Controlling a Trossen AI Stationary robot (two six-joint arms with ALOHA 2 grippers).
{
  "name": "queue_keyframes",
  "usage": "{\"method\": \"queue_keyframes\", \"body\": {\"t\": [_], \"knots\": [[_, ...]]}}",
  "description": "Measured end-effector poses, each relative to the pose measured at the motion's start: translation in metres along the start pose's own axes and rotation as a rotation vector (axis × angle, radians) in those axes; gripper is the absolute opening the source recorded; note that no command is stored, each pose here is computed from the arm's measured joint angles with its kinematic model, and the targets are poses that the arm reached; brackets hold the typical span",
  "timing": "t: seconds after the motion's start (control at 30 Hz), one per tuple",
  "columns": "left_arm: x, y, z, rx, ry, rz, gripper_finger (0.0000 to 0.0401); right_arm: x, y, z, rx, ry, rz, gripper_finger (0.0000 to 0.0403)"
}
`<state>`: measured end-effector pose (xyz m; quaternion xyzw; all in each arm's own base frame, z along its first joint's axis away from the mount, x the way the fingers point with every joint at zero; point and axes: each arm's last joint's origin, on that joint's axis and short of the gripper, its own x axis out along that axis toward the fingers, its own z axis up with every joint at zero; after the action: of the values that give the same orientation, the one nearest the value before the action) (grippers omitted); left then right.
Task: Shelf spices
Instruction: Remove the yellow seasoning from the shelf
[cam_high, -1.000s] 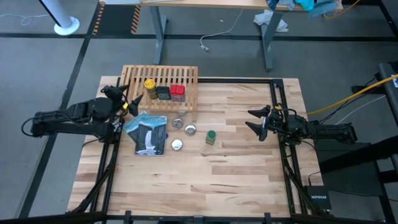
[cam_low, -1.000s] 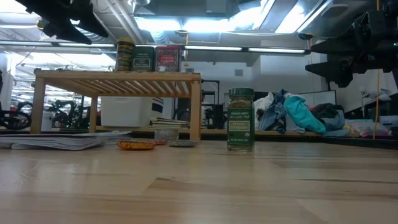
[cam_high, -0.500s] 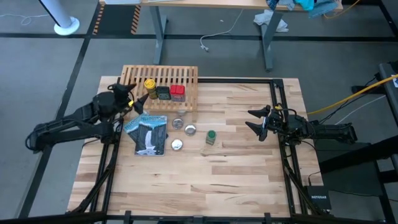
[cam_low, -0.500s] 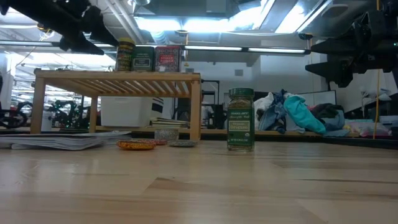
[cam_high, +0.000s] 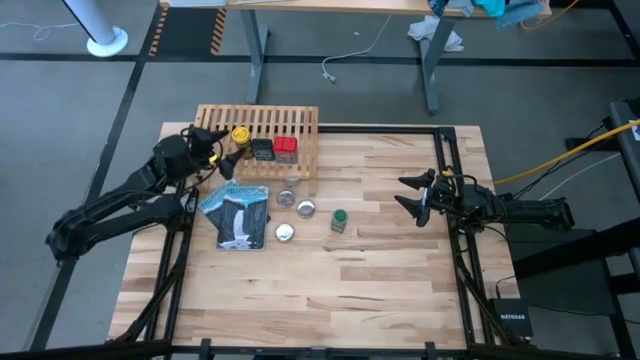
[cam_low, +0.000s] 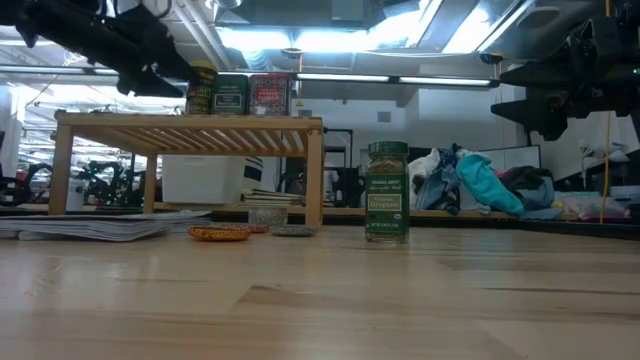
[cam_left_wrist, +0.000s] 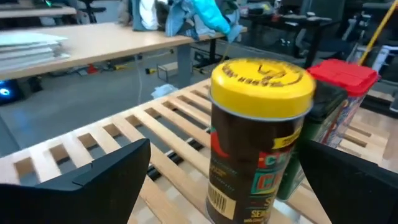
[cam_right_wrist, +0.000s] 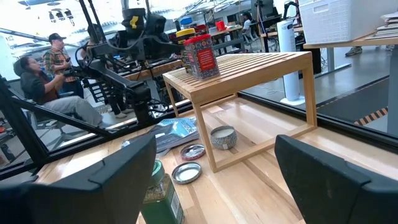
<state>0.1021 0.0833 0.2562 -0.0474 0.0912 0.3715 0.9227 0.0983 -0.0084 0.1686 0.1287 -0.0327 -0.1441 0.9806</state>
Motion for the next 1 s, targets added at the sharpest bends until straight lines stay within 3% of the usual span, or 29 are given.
{"method": "queue_keyframes", "body": {"t": [0.27,0.63,1.0], "knots": [[0.021,0.008,0.001,0.017,0.003,-0.085,0.0400,0.000,0.000,0.000,0.000,0.000,0.000,0.0335],[0.029,0.013,-0.002,0.011,0.034,-0.100,0.0396,0.000,0.000,0.000,0.000,0.000,0.000,0.0335],[0.025,0.013,-0.003,-0.008,0.050,-0.102,0.0299,0.000,0.000,0.000,0.000,0.000,0.000,0.0335]]}}
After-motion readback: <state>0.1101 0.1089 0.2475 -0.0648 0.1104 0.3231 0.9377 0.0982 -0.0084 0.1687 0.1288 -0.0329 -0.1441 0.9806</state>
